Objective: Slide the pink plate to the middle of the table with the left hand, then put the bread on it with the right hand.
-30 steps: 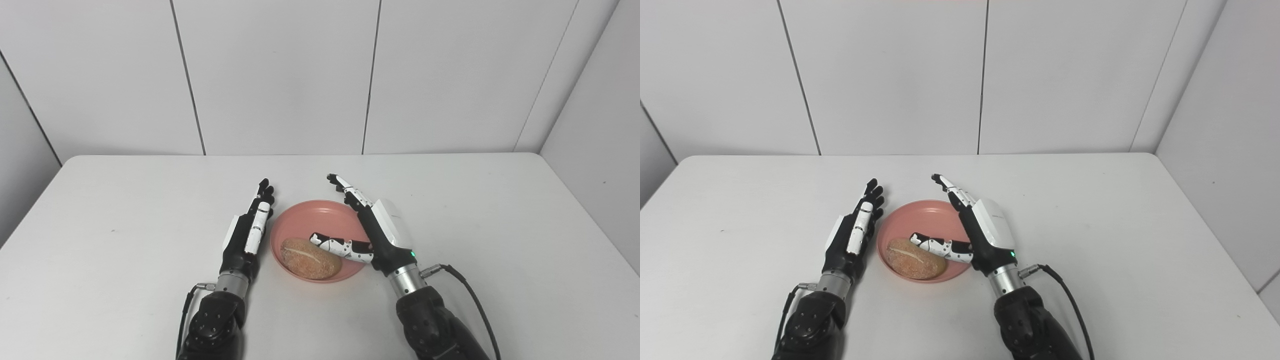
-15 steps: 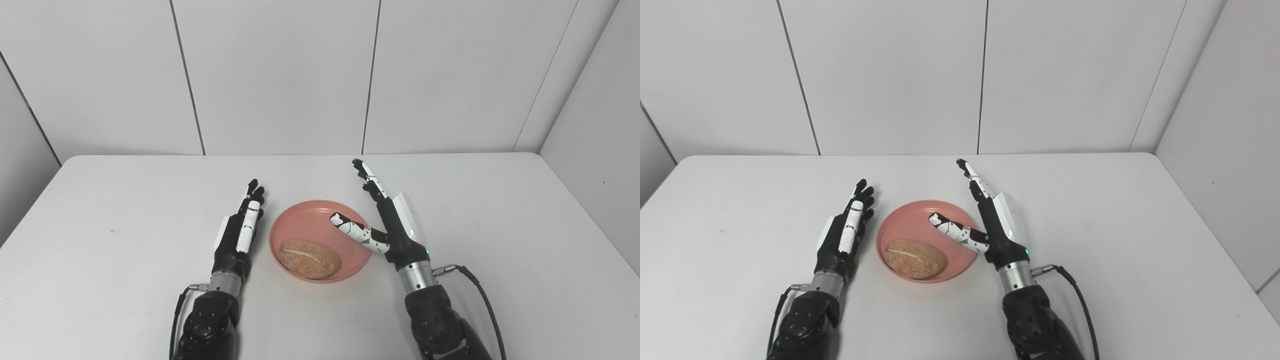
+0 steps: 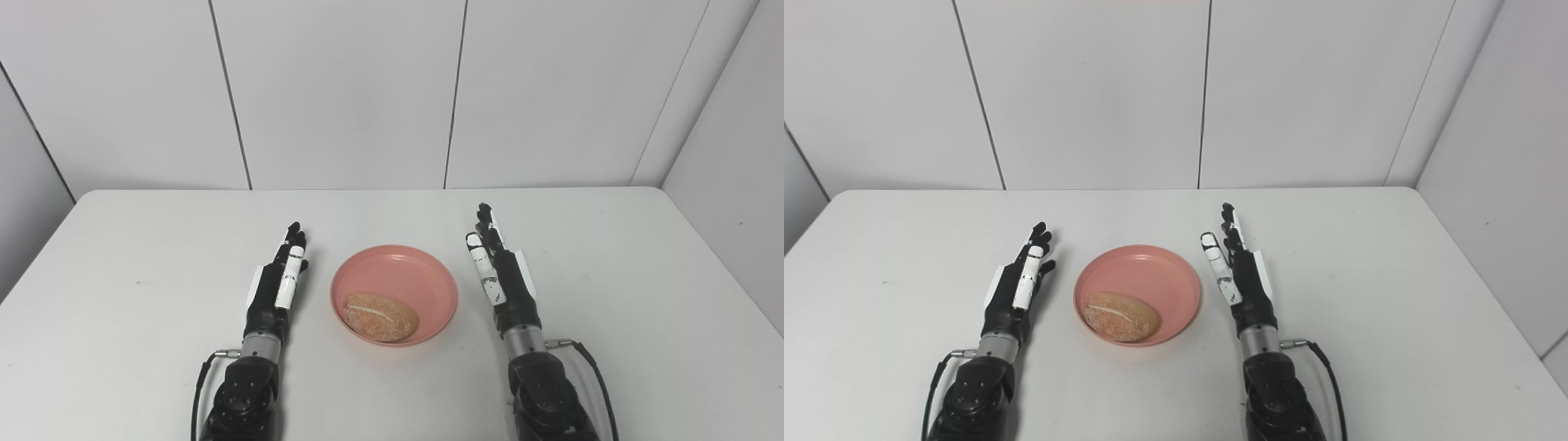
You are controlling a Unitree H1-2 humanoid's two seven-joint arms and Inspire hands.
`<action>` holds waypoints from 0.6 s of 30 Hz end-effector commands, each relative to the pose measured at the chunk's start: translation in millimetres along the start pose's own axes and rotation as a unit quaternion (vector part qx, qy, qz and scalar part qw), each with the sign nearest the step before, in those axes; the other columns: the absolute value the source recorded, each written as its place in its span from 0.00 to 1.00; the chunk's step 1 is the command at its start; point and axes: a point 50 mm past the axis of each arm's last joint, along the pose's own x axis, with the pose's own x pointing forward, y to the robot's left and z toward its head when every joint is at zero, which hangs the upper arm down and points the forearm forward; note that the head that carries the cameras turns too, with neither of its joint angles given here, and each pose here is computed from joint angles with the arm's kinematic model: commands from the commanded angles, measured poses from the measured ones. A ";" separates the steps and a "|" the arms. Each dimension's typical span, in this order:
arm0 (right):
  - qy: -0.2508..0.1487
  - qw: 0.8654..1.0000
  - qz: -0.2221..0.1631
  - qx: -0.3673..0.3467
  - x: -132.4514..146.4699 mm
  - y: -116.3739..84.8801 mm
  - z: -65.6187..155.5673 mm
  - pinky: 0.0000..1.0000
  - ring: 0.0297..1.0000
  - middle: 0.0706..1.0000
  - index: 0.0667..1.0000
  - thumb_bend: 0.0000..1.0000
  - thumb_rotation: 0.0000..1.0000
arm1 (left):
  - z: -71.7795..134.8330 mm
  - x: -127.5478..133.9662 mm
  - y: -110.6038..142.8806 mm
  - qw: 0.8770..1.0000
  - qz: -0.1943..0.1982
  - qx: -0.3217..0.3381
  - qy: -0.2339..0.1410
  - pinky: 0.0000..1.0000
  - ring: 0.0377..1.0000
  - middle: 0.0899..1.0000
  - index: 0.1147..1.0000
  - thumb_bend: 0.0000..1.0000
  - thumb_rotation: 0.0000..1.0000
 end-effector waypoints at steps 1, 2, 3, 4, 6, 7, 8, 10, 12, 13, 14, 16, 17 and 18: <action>-0.030 0.999 -0.002 0.014 10.5 3.4 20.4 1.00 1.00 1.00 1.00 0.55 1.00 | 14.8 7.2 1.5 0.999 -0.001 0.013 -0.032 0.98 0.98 0.97 0.94 0.52 1.00; -0.026 0.999 -0.004 0.020 10.5 3.1 19.5 1.00 1.00 1.00 1.00 0.55 1.00 | 14.8 7.1 1.3 0.999 -0.002 0.007 -0.033 0.98 0.98 0.97 0.94 0.52 1.00; -0.024 0.999 -0.005 0.024 10.6 2.8 18.8 1.00 1.00 1.00 1.00 0.53 1.00 | 14.8 7.0 1.2 0.999 -0.003 0.002 -0.034 0.99 0.99 0.97 0.94 0.53 1.00; -0.019 0.999 -0.006 0.030 10.8 2.4 17.5 1.00 1.00 1.00 1.00 0.53 1.00 | 14.6 7.0 1.1 0.999 -0.004 -0.002 -0.036 1.00 0.99 0.97 0.95 0.53 1.00; -0.013 0.999 -0.009 0.036 11.3 1.8 15.7 1.00 1.00 1.00 1.00 0.54 1.00 | 14.3 7.1 1.1 0.999 -0.005 -0.006 -0.038 1.00 0.99 0.97 0.95 0.51 1.00; -0.011 0.999 -0.009 0.038 11.6 1.2 14.8 1.00 1.00 1.00 1.00 0.53 1.00 | 14.2 7.0 1.2 0.999 -0.005 -0.001 -0.039 0.99 0.99 0.97 0.95 0.51 1.00; -0.009 0.999 -0.008 0.040 11.9 0.4 13.7 1.00 1.00 1.00 1.00 0.52 1.00 | 14.2 6.7 1.1 0.999 -0.004 0.006 -0.039 0.99 0.99 0.97 0.94 0.52 1.00; -0.002 0.999 -0.006 0.050 13.0 -1.2 11.2 1.00 1.00 1.00 1.00 0.52 1.00 | 14.3 6.0 0.7 0.999 -0.003 0.009 -0.038 0.98 0.98 0.97 0.94 0.53 1.00; 0.004 0.998 -0.003 0.062 13.9 -2.1 9.9 1.00 1.00 1.00 1.00 0.53 1.00 | 14.4 5.4 0.1 0.999 -0.001 0.010 -0.035 0.98 0.98 0.96 0.93 0.54 1.00; 0.007 0.998 0.000 0.066 14.4 -2.6 9.3 1.00 1.00 1.00 1.00 0.53 1.00 | 14.3 5.0 -0.1 0.999 0.001 0.019 -0.033 0.98 0.97 0.96 0.93 0.54 1.00; 0.008 0.998 0.002 0.068 14.8 -3.0 8.9 1.00 1.00 1.00 1.00 0.56 1.00 | 14.3 4.7 -0.2 0.999 0.001 0.026 -0.032 0.97 0.97 0.96 0.93 0.55 1.00; 0.013 0.997 0.005 0.074 15.2 -3.2 8.2 1.00 1.00 1.00 1.00 0.58 1.00 | 14.1 4.5 -0.3 0.999 0.002 0.026 -0.032 0.97 0.97 0.95 0.93 0.55 1.00; 0.017 0.997 0.005 0.078 15.1 -3.3 8.0 1.00 1.00 1.00 1.00 0.58 1.00 | 14.0 4.4 -0.2 0.999 0.003 0.029 -0.032 0.97 0.97 0.96 0.93 0.55 1.00; 0.020 0.996 0.003 0.085 15.1 -3.2 7.7 1.00 1.00 1.00 1.00 0.59 1.00 | 14.0 4.1 0.0 0.999 0.003 0.032 -0.032 0.97 0.97 0.95 0.93 0.56 1.00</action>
